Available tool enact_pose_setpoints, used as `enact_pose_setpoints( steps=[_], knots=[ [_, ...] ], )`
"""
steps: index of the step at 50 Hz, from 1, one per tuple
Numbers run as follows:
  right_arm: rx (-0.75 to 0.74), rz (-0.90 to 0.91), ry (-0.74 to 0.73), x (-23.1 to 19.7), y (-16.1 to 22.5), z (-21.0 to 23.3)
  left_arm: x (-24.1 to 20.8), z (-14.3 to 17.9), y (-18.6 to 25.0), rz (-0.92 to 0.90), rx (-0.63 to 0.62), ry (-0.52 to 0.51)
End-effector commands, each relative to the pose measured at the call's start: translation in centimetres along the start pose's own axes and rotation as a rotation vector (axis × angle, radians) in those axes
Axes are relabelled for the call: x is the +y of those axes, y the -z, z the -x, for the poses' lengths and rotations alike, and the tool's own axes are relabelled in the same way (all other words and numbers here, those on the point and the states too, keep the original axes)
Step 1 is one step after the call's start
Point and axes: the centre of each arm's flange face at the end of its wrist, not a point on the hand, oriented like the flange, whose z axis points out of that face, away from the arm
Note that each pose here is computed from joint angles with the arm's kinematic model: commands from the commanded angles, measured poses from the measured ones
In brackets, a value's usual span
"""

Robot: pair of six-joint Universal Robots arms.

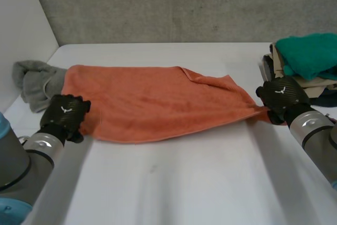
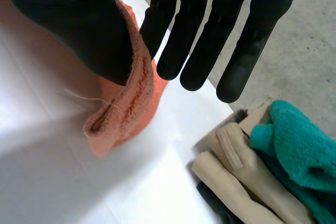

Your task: Fold the laundry.

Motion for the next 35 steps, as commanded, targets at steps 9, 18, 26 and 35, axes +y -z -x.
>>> enact_pose_setpoints(
  steps=[9,18,26,35],
  knots=[
    [0.006,0.03,-0.013,1.3,-0.9,-0.5,2.0,3.4,-0.2,0.036,0.114,0.089],
    [-0.008,0.042,-0.02,1.7,-0.8,-0.1,3.3,4.3,-3.3,-0.003,0.115,0.079],
    [-0.01,0.047,-0.02,1.9,-0.8,-0.1,4.9,5.1,-5.2,0.015,0.108,-0.01],
    [-0.017,0.059,-0.021,2.2,-0.9,0.2,6.0,4.1,-5.5,0.043,0.142,-0.118]
  ],
)
